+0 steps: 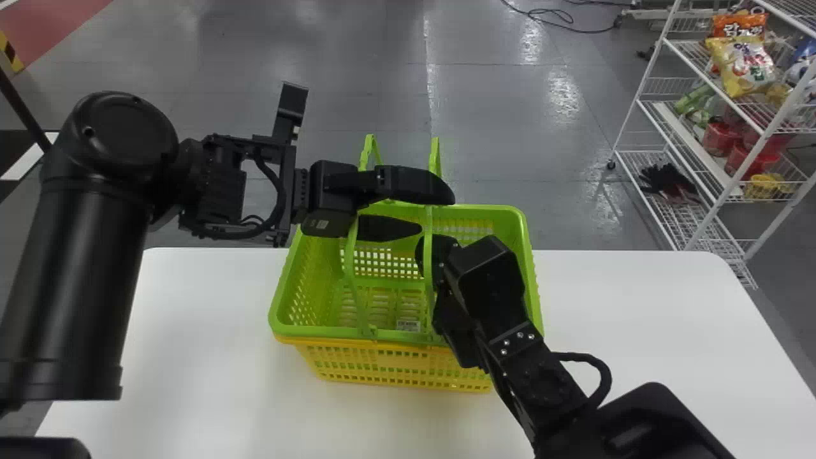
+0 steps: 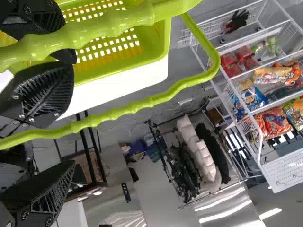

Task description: Grasp handle with right gripper to insert into left gripper then lift and swing left to center

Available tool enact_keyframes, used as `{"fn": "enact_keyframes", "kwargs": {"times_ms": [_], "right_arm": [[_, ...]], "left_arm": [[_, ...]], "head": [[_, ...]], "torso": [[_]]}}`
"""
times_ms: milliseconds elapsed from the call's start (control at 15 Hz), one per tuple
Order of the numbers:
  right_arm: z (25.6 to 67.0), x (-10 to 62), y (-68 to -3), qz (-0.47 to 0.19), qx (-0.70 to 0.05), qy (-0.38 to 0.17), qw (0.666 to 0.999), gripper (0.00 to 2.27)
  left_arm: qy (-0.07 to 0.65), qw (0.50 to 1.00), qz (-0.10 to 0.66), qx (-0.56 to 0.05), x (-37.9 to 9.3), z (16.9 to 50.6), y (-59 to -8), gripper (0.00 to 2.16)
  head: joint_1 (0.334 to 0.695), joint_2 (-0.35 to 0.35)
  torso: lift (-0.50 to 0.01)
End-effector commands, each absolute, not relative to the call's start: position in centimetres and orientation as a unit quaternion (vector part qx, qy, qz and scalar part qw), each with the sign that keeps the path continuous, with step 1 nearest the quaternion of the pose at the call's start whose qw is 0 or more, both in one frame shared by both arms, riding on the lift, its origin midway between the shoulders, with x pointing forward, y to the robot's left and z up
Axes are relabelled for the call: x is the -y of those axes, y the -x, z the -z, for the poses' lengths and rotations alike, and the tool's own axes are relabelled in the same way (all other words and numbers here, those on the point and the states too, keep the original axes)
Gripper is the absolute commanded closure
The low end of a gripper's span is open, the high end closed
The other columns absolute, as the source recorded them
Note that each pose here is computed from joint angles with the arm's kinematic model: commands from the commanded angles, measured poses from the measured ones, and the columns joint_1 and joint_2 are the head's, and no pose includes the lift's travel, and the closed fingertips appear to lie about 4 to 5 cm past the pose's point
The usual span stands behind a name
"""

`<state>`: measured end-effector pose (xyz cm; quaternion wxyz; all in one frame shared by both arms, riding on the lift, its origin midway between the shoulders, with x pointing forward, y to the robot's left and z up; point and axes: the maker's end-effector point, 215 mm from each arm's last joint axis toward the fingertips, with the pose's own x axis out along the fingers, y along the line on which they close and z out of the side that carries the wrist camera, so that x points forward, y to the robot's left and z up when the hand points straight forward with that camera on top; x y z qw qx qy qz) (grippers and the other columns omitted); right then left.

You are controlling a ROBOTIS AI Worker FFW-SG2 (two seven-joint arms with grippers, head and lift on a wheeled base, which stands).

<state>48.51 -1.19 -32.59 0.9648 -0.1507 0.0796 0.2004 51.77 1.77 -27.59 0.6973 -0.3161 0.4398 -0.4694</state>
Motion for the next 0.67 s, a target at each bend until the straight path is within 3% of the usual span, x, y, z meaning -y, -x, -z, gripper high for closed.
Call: {"fn": "enact_keyframes", "kwargs": {"times_ms": [0, 600], "right_arm": [[32.59, 0.67, -48.18, -0.205, -0.079, 0.153, 0.963, 2.16], [33.08, 1.40, -47.68, -0.201, -0.084, 0.155, 0.964, 2.16]], "left_arm": [[0.319, 0.694, 0.470, -0.441, -1.59, 27.43, -51.93, 0.04], [0.326, 0.689, 0.474, -0.440, -1.36, 26.92, -52.15, 0.04]], "head": [[0.695, 0.005], [0.695, 0.013]], "torso": [[-0.093], [-0.093]]}}
